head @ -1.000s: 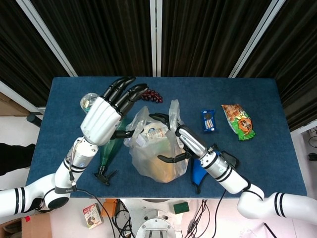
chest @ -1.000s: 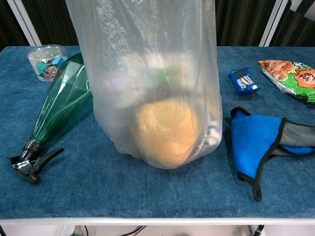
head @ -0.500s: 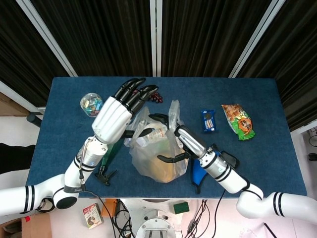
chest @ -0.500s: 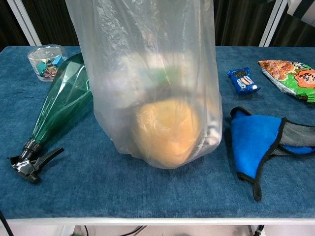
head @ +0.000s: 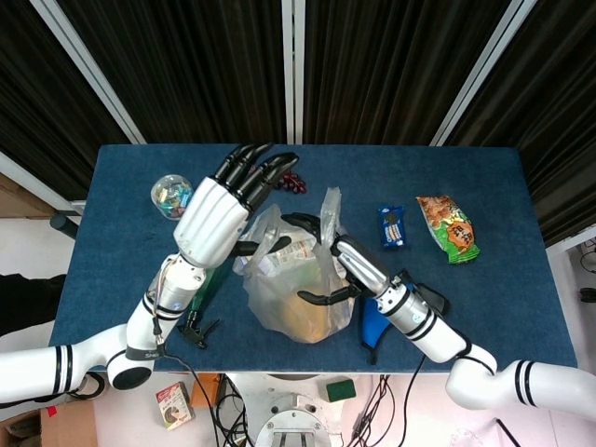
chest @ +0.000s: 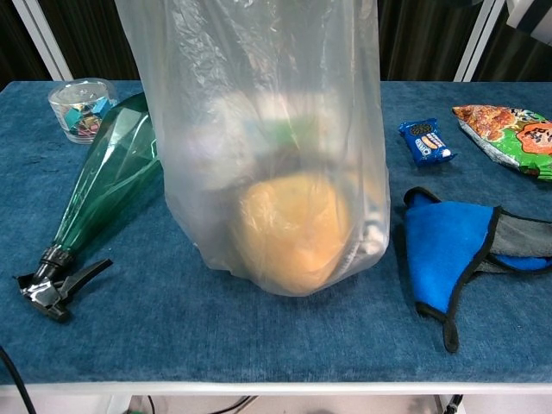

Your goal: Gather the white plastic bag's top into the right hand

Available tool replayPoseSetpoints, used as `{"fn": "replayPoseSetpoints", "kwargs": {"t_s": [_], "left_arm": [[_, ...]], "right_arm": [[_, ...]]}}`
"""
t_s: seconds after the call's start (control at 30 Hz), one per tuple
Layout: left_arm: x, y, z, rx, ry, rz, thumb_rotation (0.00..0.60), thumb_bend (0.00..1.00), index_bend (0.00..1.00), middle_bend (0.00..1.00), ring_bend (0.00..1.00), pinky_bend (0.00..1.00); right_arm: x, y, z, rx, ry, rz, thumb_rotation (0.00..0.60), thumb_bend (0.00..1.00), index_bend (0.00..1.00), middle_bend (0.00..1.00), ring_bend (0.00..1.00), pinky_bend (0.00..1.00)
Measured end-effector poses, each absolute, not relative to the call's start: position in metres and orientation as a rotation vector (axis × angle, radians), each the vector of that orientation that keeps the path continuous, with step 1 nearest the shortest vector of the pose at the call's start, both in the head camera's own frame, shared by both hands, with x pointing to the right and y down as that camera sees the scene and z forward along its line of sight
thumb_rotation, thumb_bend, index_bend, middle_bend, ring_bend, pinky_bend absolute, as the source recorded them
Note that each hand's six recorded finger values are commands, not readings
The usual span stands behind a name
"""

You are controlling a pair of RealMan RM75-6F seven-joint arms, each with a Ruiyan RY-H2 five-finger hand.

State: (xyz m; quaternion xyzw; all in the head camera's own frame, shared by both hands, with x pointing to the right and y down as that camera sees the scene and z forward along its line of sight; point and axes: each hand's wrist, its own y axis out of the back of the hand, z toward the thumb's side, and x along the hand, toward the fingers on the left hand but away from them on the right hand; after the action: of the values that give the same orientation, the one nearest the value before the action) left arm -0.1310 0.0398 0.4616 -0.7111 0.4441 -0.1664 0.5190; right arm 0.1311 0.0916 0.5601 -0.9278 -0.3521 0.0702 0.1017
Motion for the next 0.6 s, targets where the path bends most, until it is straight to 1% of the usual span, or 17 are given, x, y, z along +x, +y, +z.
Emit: {"fn": "replayPoseSetpoints", "kwargs": {"t_s": [0.07, 0.13, 0.2, 0.6], "left_arm": [[-0.131, 0.039, 0.460, -1.710, 1.070, -0.400, 0.513, 0.11, 0.05, 0.17, 0.07, 0.14], [-0.132, 0.038, 0.458, -1.709, 1.074, -0.406, 0.493, 0.11, 0.05, 0.17, 0.07, 0.15], [-0.133, 0.037, 0.455, -1.701, 1.073, -0.413, 0.469, 0.11, 0.05, 0.17, 0.07, 0.15], [-0.131, 0.036, 0.445, -1.671, 1.075, -0.440, 0.468, 0.13, 0.05, 0.17, 0.07, 0.15]], "right_arm": [[0.129, 0.093, 0.560, -2.742, -1.034, 0.204, 0.600, 0.32, 0.01, 0.04, 0.00, 0.00], [0.127, 0.093, 0.558, -2.739, -1.027, 0.197, 0.600, 0.36, 0.01, 0.04, 0.00, 0.00], [0.123, 0.093, 0.556, -2.735, -1.017, 0.188, 0.600, 0.38, 0.01, 0.04, 0.00, 0.00], [0.108, 0.102, 0.551, -2.748, -0.974, 0.164, 0.600, 0.38, 0.01, 0.04, 0.00, 0.00]]}}
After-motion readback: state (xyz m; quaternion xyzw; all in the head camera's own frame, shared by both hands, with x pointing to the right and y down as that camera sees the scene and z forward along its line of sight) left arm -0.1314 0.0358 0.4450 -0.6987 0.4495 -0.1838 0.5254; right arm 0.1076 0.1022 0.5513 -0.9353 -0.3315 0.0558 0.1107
